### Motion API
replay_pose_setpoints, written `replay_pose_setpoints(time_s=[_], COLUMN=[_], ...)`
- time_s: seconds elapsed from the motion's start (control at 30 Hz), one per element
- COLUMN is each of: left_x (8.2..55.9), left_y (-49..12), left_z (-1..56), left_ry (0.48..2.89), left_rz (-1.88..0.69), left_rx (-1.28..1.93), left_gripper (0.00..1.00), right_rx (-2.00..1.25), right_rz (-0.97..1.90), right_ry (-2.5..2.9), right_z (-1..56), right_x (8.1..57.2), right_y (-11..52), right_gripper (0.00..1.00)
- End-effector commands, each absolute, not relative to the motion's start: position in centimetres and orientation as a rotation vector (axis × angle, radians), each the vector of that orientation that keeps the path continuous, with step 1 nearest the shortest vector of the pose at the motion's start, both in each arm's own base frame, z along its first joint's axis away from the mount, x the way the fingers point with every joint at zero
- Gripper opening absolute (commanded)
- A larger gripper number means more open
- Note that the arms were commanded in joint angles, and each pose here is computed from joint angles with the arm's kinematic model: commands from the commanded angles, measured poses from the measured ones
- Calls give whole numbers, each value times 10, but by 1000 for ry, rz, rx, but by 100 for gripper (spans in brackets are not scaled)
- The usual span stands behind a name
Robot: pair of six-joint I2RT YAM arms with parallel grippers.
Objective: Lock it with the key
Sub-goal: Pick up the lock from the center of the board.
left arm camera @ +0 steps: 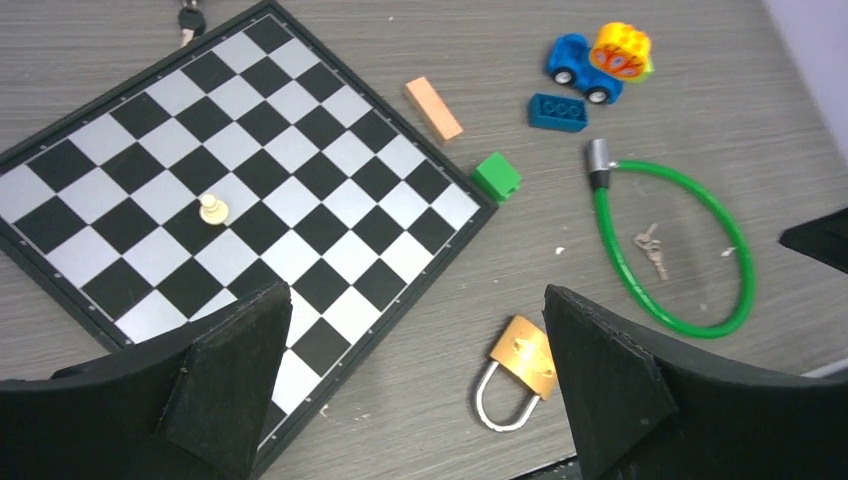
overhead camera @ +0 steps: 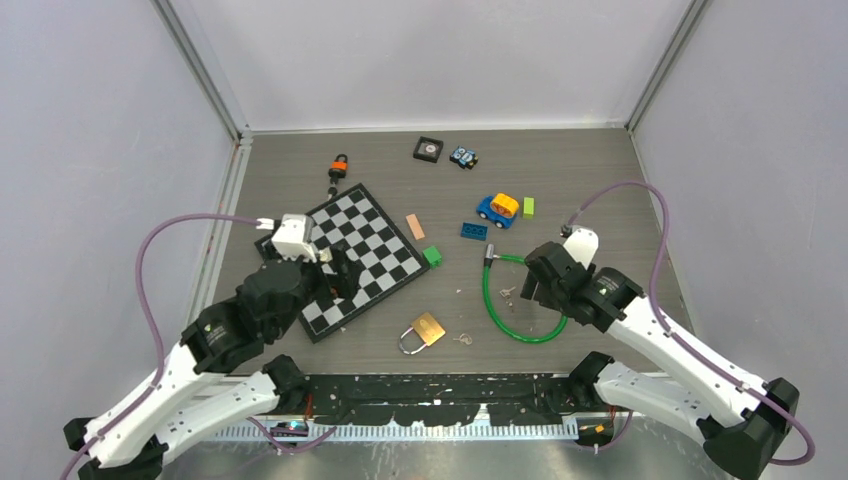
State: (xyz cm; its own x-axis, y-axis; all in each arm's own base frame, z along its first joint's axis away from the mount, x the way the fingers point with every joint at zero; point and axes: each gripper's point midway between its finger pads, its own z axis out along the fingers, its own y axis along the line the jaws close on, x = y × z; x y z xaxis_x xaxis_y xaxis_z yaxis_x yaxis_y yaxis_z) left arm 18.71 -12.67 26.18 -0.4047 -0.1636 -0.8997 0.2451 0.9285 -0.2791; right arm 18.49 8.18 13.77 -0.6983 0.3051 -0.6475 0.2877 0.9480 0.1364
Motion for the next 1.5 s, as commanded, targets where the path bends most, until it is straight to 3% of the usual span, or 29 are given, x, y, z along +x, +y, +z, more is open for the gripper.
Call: replay_pose_setpoints(time_s=[0.0, 0.13, 0.27, 0.47, 0.67, 1.03, 1.3, 1.47], left_x=[216, 271, 352, 458, 533, 615, 630, 620], left_y=[-138, -170, -149, -133, -115, -67, -57, -57], left_z=[269, 246, 232, 212, 172, 98, 54, 43], left_ry=[1935, 2105, 2177, 2184, 2224, 2297, 2389, 2429], left_rz=[-321, -309, -298, -107, -27, -99, -73, -76], left_rx=[98, 176, 22, 117, 171, 111, 94, 94], left_gripper=[100, 100, 100, 100, 100, 100, 99, 86], right_rx=[361, 309, 317, 338, 274, 159, 86, 81], right_rz=[87, 126, 250, 553, 516, 435, 343, 338], right_ry=[2466, 2536, 2531, 2501, 2564, 2655, 2682, 2683], right_z=[131, 123, 127, 129, 123, 101, 96, 96], right_x=[183, 179, 169, 152, 149, 163, 173, 176], right_y=[100, 112, 120, 144, 146, 161, 161, 162], right_gripper=[71, 67, 66, 69, 69, 69, 69, 69])
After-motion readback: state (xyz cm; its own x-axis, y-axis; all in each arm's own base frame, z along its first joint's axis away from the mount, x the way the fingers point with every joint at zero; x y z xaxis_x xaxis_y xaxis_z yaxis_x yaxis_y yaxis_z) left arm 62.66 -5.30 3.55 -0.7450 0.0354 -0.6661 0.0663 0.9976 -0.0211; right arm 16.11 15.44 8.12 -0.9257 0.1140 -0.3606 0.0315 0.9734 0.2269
